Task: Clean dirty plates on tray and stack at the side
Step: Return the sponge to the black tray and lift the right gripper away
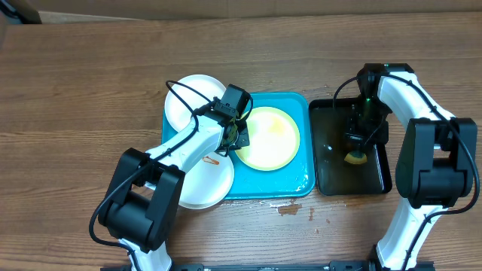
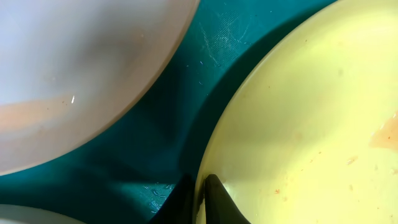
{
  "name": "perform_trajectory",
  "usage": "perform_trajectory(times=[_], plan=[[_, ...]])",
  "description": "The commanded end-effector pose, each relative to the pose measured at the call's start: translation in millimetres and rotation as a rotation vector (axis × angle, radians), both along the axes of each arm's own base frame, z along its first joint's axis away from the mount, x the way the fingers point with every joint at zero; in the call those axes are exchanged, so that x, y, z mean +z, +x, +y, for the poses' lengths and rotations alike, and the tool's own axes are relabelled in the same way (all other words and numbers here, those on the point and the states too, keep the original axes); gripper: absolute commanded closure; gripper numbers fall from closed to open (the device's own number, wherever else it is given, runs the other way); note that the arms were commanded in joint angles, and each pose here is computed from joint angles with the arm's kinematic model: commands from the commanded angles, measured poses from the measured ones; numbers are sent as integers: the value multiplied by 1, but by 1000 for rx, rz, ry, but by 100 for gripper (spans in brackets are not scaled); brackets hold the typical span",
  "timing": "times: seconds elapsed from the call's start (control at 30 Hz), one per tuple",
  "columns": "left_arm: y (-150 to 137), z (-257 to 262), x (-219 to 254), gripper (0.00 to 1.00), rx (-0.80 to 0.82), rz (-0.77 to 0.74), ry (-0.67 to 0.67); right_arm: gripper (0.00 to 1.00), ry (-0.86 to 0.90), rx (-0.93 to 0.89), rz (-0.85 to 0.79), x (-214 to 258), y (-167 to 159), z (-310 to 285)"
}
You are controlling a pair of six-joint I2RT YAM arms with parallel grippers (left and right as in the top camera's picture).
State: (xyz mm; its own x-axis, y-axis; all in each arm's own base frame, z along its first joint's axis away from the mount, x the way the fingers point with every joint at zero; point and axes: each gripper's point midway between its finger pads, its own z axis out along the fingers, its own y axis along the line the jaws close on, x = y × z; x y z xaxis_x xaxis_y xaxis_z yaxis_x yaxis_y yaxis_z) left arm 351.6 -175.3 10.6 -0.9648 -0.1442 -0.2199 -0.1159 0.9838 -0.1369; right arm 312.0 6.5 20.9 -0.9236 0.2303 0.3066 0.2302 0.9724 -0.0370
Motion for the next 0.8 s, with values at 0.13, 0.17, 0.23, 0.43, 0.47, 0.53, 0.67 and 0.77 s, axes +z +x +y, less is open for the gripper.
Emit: perform_trajectory(times=[0.13, 0.17, 0.23, 0.43, 0.47, 0.53, 0.67, 0.77], plan=[[-2, 1, -5, 82, -18, 12, 6, 67, -21, -20, -50, 13, 7, -3], [-2, 1, -5, 80, -17, 12, 5, 67, -21, -20, -57, 15, 9, -3], [-2, 0, -5, 73, -18, 13, 3, 65, -21, -21, -78, 22, 17, -4], [-2, 0, -5, 67, -18, 14, 3, 44, -24, -67, -200, 59, 54, -21], [-2, 0, -5, 68, -18, 13, 3, 44, -27, -86, -230, 67, 61, -28], [-2, 0, -5, 69, -18, 14, 2, 44, -34, -126, -277, 82, 72, -45], [-2, 0, -5, 76, -19, 14, 1, 40, -54, -258, -340, 98, 82, -86], [-2, 0, -5, 85, -19, 15, -1, 0, -65, -323, -339, 98, 76, -111]])
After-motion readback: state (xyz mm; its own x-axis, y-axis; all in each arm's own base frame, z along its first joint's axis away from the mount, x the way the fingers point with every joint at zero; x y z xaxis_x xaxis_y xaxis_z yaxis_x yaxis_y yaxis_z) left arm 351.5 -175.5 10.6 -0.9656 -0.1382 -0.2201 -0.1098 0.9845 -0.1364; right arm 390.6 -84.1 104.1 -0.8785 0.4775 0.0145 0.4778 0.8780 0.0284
